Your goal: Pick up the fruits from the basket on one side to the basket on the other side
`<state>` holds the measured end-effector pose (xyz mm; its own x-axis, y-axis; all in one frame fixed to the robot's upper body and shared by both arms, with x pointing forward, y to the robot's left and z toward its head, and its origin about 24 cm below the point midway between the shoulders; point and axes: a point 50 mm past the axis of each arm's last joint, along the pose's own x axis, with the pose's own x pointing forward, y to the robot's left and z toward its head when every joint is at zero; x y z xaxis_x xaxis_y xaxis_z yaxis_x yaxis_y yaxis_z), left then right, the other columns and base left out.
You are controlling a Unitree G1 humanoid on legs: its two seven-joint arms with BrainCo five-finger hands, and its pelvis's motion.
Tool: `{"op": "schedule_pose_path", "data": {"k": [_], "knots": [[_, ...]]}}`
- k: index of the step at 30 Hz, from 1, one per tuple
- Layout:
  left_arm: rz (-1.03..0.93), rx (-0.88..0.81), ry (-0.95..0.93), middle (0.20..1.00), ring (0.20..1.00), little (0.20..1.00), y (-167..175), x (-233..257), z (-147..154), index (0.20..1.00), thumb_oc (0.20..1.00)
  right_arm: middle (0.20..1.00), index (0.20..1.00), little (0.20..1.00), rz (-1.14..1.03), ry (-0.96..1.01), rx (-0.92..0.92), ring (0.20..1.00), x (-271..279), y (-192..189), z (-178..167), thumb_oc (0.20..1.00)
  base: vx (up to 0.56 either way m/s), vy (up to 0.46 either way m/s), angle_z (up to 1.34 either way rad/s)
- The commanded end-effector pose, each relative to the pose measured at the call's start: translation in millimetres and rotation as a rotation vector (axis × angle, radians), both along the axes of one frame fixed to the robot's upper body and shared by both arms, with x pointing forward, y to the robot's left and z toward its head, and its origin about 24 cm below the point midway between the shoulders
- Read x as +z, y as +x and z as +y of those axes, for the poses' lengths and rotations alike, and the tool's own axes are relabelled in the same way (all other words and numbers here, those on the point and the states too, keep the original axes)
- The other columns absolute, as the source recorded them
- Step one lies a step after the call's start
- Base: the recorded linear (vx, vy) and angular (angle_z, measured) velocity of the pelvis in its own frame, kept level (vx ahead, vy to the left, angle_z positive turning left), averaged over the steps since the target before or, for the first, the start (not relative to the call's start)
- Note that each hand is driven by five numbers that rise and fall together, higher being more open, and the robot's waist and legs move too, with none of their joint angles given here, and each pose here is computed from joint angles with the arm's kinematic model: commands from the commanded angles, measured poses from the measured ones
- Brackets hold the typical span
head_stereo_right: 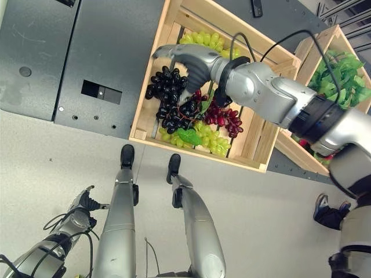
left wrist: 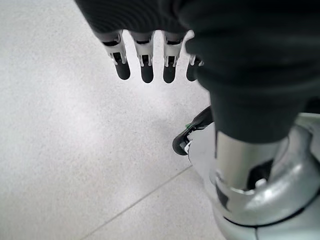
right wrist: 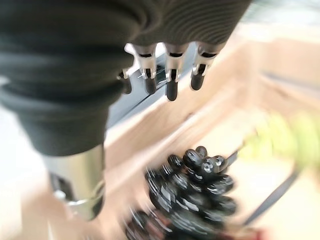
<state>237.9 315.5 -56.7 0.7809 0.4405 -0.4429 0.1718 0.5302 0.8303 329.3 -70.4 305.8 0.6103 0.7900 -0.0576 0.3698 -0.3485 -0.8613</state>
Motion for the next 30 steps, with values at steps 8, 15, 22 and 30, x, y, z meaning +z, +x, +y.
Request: {"op": "schedule_pose_path", "data": {"k": [8, 15, 22, 30], "knots": [[0.028, 0.061, 0.117, 1.000, 1.000, 1.000, -19.8, 15.4, 44.2, 1.000, 1.000, 1.000, 1.000, 1.000, -0.208, -0.254, -0.017, 1.000, 2.3, -8.6, -29.1, 1.000, 0.00, 0.001, 0.04], [0.032, 0.079, 0.158, 1.000, 1.000, 1.000, -21.7, 23.7, 56.8, 1.000, 1.000, 1.000, 1.000, 1.000, -0.288, -0.363, 0.008, 1.000, 0.1, -12.0, -27.4, 1.000, 0.00, 0.002, -0.01], [0.024, 0.087, 0.177, 1.000, 1.000, 1.000, -20.9, 29.6, 62.9, 1.000, 1.000, 1.000, 1.000, 1.000, -0.331, -0.420, 0.033, 1.000, -2.2, -11.9, -24.1, 1.000, 0.00, 0.000, 0.00], [0.013, 0.081, 0.196, 1.000, 1.000, 1.000, -15.3, 35.9, 65.1, 1.000, 1.000, 1.000, 1.000, 1.000, -0.343, -0.482, -0.011, 1.000, -11.9, -2.0, -31.3, 1.000, 0.00, 0.000, 0.00]]}}
